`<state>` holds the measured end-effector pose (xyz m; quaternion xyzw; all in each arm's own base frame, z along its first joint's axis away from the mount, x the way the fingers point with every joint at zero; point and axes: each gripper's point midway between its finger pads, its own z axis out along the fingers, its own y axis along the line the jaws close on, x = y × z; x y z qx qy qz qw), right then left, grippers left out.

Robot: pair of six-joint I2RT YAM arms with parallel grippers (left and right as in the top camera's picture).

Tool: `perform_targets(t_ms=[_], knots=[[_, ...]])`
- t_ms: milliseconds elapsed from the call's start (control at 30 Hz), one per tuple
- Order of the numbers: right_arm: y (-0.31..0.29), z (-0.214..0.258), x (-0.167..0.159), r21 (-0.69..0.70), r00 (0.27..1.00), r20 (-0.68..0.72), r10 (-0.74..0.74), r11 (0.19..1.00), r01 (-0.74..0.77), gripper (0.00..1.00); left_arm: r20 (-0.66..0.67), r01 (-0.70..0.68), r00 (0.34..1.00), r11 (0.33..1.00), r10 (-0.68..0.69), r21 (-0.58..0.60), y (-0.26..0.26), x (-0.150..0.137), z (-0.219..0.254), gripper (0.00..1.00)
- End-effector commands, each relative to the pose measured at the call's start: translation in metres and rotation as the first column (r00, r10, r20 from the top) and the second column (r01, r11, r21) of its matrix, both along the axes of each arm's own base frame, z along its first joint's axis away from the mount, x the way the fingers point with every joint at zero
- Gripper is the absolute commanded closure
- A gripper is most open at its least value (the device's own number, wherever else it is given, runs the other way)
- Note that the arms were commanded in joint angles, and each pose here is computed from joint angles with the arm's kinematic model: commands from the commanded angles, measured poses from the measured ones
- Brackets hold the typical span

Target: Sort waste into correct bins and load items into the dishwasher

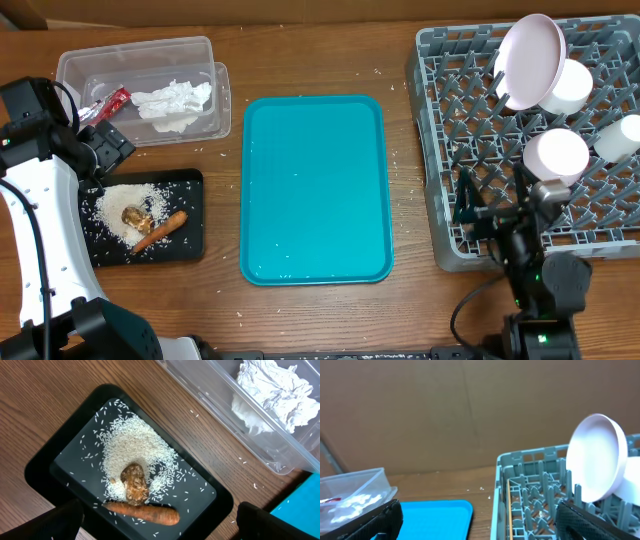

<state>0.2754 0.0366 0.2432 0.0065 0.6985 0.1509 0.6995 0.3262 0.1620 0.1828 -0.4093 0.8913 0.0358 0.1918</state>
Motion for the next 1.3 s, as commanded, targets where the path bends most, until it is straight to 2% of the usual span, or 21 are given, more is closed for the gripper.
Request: perform_targets(t_ms=[0, 900, 1267], knots=[[0.003, -0.003, -0.01, -0.03, 0.999, 0.048, 0.002, 1.0, 0.0, 0.0, 0.001, -0.01, 1.0, 1.0, 0.01, -0.007, 0.0, 0.002, -0.001, 0.0], [-0.003, -0.028, -0.035, -0.011, 0.988, 0.144, -0.046, 0.999, 0.048, 0.0, 0.001, -0.01, 1.0, 1.0, 0.01, -0.007, 0.0, 0.002, -0.001, 0.0], [-0.013, -0.071, -0.03, -0.035, 0.995, -0.029, -0.092, 0.995, 0.091, 0.0, 0.001, -0.01, 1.0, 1.0, 0.01, -0.007, 0.0, 0.002, -0.001, 0.0]])
